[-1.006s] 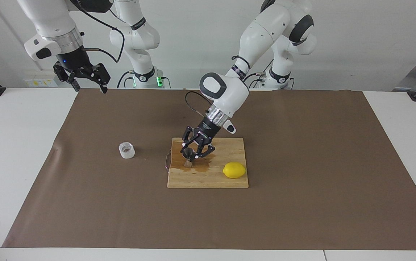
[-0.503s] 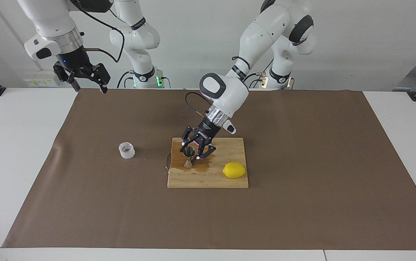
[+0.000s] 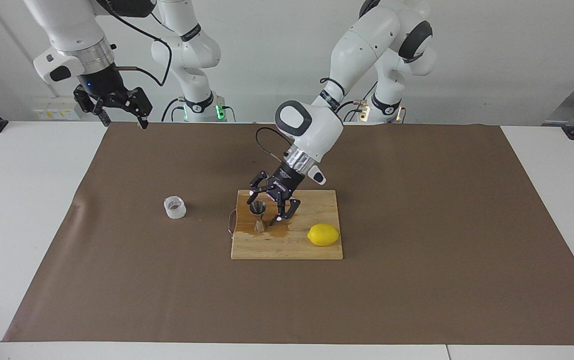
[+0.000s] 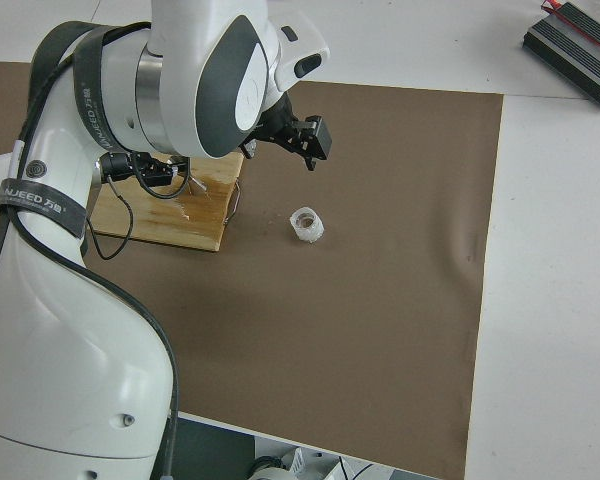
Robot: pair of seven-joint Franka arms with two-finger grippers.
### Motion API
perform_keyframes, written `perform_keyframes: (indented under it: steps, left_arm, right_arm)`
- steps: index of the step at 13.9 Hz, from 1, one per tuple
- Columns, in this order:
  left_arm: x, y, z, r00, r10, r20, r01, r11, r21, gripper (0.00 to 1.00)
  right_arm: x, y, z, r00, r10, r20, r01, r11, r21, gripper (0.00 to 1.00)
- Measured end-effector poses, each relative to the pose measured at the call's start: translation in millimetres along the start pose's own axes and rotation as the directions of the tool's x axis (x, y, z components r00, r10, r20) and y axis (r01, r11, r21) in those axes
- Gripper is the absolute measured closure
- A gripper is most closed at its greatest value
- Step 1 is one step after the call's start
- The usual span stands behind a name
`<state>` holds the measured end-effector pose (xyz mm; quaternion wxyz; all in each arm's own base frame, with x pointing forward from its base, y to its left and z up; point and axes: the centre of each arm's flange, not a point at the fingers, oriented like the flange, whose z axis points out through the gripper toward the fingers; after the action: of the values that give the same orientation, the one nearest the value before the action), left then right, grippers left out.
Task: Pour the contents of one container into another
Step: 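Lower the silver cup onto the board and open the left gripper, then withdraw the left gripper while the right gripper reaches the white cup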
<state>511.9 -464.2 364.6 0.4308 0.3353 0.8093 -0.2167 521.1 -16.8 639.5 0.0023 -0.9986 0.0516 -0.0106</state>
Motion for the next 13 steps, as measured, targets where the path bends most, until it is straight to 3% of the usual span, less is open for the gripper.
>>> perform_keyframes:
  steps: [6, 13]
  left_arm:
    - [-52, 11, -32, 0.984, 0.152, 0.089, -0.148, 0.988, -0.045, 0.00]
    - [-38, 128, -74, 0.916, 0.397, 0.056, -0.399, 0.916, 0.037, 0.00]
  right_arm:
    - [0, 0, 0, 1.000, 0.000, 0.000, 0.000, 1.000, 0.000, 0.00]
    - [-2, 6, -4, 1.000, 0.011, -0.008, -0.011, 1.000, 0.001, 0.00]
